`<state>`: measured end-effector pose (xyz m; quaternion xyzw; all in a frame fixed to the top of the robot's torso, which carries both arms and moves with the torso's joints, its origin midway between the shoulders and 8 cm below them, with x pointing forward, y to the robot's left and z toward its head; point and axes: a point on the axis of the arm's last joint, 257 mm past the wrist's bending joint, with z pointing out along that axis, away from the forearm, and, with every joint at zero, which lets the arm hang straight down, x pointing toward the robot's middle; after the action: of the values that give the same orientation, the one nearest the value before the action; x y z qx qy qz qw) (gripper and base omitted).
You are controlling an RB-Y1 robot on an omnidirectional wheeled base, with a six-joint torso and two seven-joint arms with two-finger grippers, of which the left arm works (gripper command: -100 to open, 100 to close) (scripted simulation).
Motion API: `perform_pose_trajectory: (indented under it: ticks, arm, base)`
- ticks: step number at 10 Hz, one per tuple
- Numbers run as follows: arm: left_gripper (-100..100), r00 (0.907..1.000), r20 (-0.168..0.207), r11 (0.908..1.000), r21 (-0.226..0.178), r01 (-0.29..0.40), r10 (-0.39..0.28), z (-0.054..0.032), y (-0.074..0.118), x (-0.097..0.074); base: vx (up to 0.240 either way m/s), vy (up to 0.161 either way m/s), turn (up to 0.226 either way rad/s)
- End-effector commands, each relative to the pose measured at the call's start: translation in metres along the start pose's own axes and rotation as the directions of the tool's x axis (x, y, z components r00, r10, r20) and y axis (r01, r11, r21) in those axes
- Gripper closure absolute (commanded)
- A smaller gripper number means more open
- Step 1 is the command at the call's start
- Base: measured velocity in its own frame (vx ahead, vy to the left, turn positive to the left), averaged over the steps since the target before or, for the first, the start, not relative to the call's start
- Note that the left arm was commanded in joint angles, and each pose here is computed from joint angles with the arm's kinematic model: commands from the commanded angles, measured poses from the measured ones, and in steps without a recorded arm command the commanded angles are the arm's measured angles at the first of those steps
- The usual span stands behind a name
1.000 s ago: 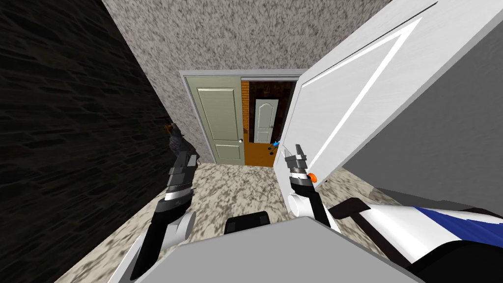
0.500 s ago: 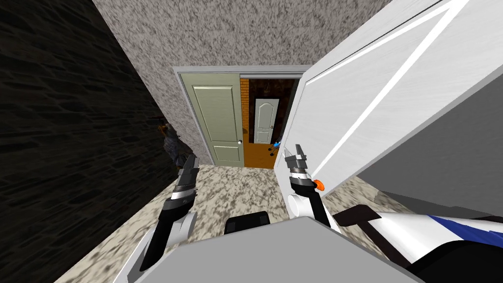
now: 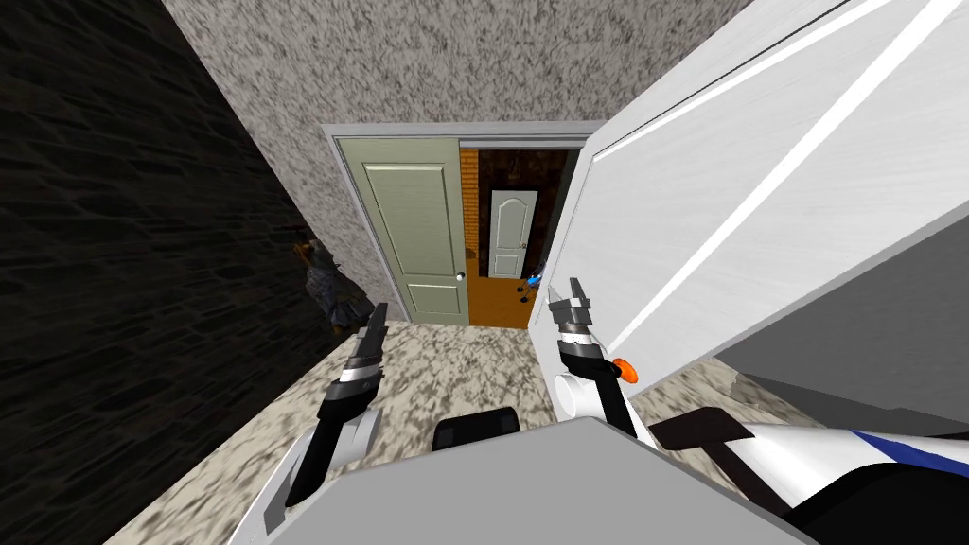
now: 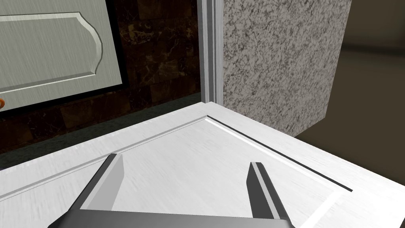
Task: Pull the door open
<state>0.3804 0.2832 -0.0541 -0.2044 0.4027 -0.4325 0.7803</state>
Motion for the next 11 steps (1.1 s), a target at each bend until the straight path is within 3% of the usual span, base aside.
perform_pose_trajectory:
  ticks: [1,6,11]
  arm:
    - [-100,0.9995,-0.013,0.9995,-0.011,-0.029,0.029,-0.0030,0.009,0.006]
    - [-100,0.9915,-0.060,0.9921,-0.043,-0.118,0.116,-0.0127,0.037,0.022]
    - [-100,0.9727,-0.113,0.9752,-0.067,-0.211,0.202,-0.0246,0.066,0.037]
  base:
    - [0.103,-0.014,-0.003]
    - [0.100,-0.020,-0.006]
    - [0.098,-0.032,-0.005]
